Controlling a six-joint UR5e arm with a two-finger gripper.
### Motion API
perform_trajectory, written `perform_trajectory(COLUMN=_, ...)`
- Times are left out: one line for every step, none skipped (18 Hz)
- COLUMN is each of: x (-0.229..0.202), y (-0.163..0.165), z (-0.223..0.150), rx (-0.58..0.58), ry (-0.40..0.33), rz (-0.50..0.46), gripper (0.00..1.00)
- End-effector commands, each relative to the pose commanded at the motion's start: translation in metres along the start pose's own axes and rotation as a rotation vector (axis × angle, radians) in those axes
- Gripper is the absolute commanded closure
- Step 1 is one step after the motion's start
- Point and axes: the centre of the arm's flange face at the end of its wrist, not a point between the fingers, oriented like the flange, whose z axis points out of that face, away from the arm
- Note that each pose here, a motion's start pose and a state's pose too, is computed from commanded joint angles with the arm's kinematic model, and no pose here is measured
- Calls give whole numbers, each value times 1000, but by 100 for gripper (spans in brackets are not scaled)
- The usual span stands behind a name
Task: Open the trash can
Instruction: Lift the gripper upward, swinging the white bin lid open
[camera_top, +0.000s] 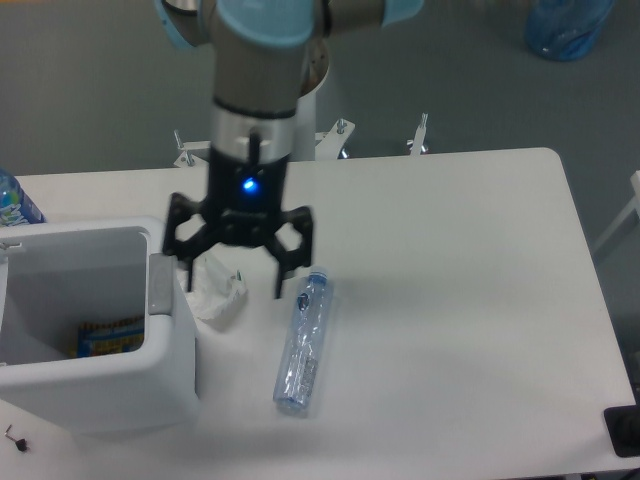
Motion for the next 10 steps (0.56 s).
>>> perform_trajectory(x=-13, y=4, z=-8, rx=-3, ry=-33, rz=25, gripper=0)
perform_trajectory(x=-20, y=6, z=-12, rx=-24, ry=-65, rz=67, gripper=0)
perform_trajectory(x=-25, y=10, z=-14, rx=-63, ry=-96, rz=121, gripper=0)
perform_trajectory(x=-30, y=14, z=-15, rx=-106, ry=-129, rz=188, gripper=0)
perform_trajectory(x=-35, y=18, z=-14, rx=-155, ry=-153, rz=262, gripper=0)
perform_trajectory(x=-39, y=23, z=-13, rx=-204, ry=-174, rz=332, gripper=0)
perform_trajectory(x=-43, y=27, z=-12, rx=-251, ry=-188, rz=394, gripper=0)
perform_trajectory(x=-48, y=32, z=-11, rx=-289, ry=-192, rz=434, gripper=0)
perform_trajectory(x=-52, y=33, z=-12, rx=-305, ry=-194, rz=453, gripper=0)
perform_trajectory(x=-56, y=35, z=-12, rx=-309, ry=-194, rz=451, gripper=0)
